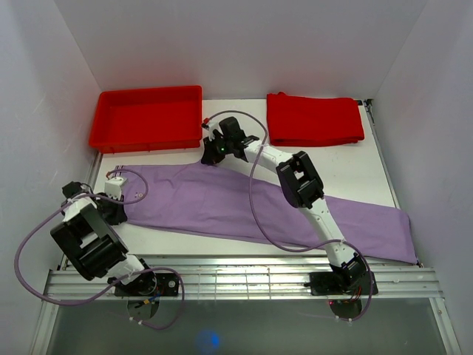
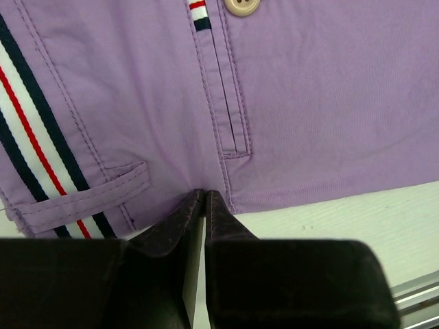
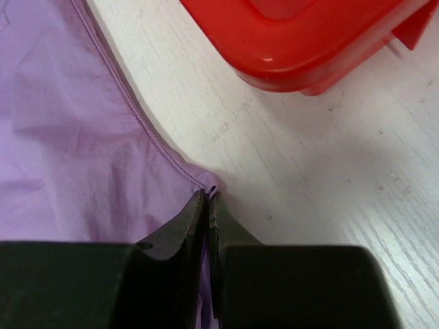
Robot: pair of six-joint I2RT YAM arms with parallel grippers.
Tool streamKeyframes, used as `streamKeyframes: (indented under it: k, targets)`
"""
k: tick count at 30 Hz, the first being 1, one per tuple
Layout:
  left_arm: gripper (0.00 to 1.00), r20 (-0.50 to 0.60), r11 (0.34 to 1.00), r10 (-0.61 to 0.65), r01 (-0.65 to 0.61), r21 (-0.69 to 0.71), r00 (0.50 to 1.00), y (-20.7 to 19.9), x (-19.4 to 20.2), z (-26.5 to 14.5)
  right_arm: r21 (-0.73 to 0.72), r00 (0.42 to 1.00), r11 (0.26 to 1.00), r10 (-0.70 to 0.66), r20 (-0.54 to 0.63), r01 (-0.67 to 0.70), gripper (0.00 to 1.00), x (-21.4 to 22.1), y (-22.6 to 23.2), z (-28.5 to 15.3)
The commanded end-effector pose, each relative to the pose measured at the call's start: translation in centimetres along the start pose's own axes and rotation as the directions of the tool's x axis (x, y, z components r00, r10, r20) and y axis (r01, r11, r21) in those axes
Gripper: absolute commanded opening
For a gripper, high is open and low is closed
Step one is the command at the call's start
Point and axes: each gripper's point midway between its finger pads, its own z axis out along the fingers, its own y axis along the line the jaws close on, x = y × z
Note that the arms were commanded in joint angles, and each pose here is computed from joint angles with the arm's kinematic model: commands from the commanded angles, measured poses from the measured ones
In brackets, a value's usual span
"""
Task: Fold and stack the trousers
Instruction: Fold the trousers
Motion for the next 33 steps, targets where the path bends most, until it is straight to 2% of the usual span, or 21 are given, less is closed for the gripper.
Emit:
streamKeyframes:
  k: [1,4,6,7,10,12,13,14,16,18,19,20,21,23,25,26,28,29,31,32,33]
  targets:
    - [0.18,-0.324,0.998,-0.012,-0.011,-0.068,0.946,0.6,8.2,-1.2,0.010,0.998,1.000,-0.020,0.054,0.019,0.08,-1.8,-0.6,0.3]
    - [0.19,-0.295,0.999,-0.036,0.027,-0.035,0.955,-0.1,7.9,-1.9,-0.039,0.997,0.998,-0.039,0.069,0.042,0.08,-2.2,0.7,0.6]
    - [0.27,-0.242,0.999,-0.044,0.050,0.016,0.969,-1.1,6.5,-3.0,-0.081,0.994,0.994,-0.067,0.084,0.074,0.08,-3.0,2.3,0.8]
    - [0.31,-0.142,0.999,-0.018,0.024,0.042,0.990,-1.6,4.2,-3.4,-0.090,0.993,0.992,-0.078,0.090,0.087,0.08,-3.3,2.8,0.8]
    - [0.42,0.025,0.998,-0.010,0.009,0.055,1.000,-1.9,-0.8,-5.8,-0.112,0.980,0.981,-0.141,0.144,0.157,0.08,-5.2,4.7,1.0]
    - [0.57,0.167,0.999,0.013,-0.019,0.035,0.986,-1.2,-5.3,-7.5,-0.093,0.973,0.979,-0.168,0.159,0.184,0.24,-6.3,5.2,0.8]
    - [0.59,0.193,0.999,0.019,-0.026,0.033,0.981,-1.1,-6.6,-7.7,-0.086,0.972,0.979,-0.171,0.163,0.187,0.48,-6.8,5.3,0.4]
    - [0.61,0.206,0.999,-0.030,0.021,0.045,0.978,-0.9,-7.6,-7.6,-0.057,0.970,0.981,-0.174,0.169,0.186,0.58,-7.3,5.0,0.0]
    - [0.61,0.236,0.999,0.001,-0.009,0.035,0.972,-0.3,-10.2,-7.2,-0.026,0.965,0.979,-0.192,0.178,0.200,0.72,-8.6,4.9,-1.9]
    - [0.61,0.230,1.000,-0.001,-0.005,0.025,0.973,0.2,-11.9,-5.5,0.010,0.963,0.980,-0.198,0.184,0.200,0.74,-10.2,4.7,-5.0]
    - [0.61,0.219,1.000,-0.004,-0.001,0.020,0.976,0.3,-12.2,-4.8,0.022,0.971,0.981,-0.196,0.137,0.195,0.82,-8.8,4.0,-5.6]
    - [0.61,0.205,1.000,-0.005,0.003,0.011,0.979,0.5,-12.5,-3.9,0.039,0.972,0.979,-0.205,0.118,0.201,0.84,-8.8,3.8,-6.6]
    - [0.61,0.184,1.000,-0.017,0.016,0.007,0.983,0.8,-13.1,-2.2,0.073,0.970,0.975,-0.219,0.110,0.211,0.84,-9.6,3.4,-8.4]
    - [0.60,0.155,0.999,-0.042,0.042,0.001,0.987,1.1,-13.4,-0.3,0.090,0.977,0.973,-0.211,-0.014,0.211,0.82,-6.7,2.8,-10.1]
    - [0.60,0.093,0.992,-0.123,0.123,0.010,0.988,1.7,-12.7,2.6,0.096,0.976,0.974,-0.199,-0.084,0.207,0.72,-5.2,2.8,-12.7]
    - [0.58,0.085,0.989,-0.148,0.148,0.006,0.985,2.3,-13.0,3.2,0.087,0.967,0.980,-0.157,-0.202,0.177,0.69,-1.0,2.5,-13.8]
    - [0.57,0.017,0.974,-0.228,0.228,0.001,0.973,3.1,-11.5,5.5,0.112,0.955,0.979,-0.133,-0.267,0.168,0.59,1.2,2.5,-16.9]
    - [0.55,0.009,0.970,-0.241,0.241,-0.010,0.970,3.6,-11.4,5.9,0.120,0.925,0.983,-0.083,-0.372,0.136,0.56,5.8,2.2,-18.4]
    - [0.54,-0.011,0.966,-0.251,0.250,-0.062,0.968,4.7,-10.5,6.7,0.164,0.907,0.980,-0.035,-0.420,0.114,0.52,8.0,1.6,-22.1]
    - [0.54,-0.029,0.963,-0.259,0.256,-0.078,0.965,5.0,-9.9,7.2,0.207,0.859,0.977,0.061,-0.508,0.053,0.52,12.2,0.8,-24.7]
    - [0.54,-0.043,0.960,-0.266,0.261,-0.099,0.963,5.3,-9.3,7.5,0.221,0.845,0.974,0.071,-0.530,0.057,0.51,13.3,0.7,-26.6]
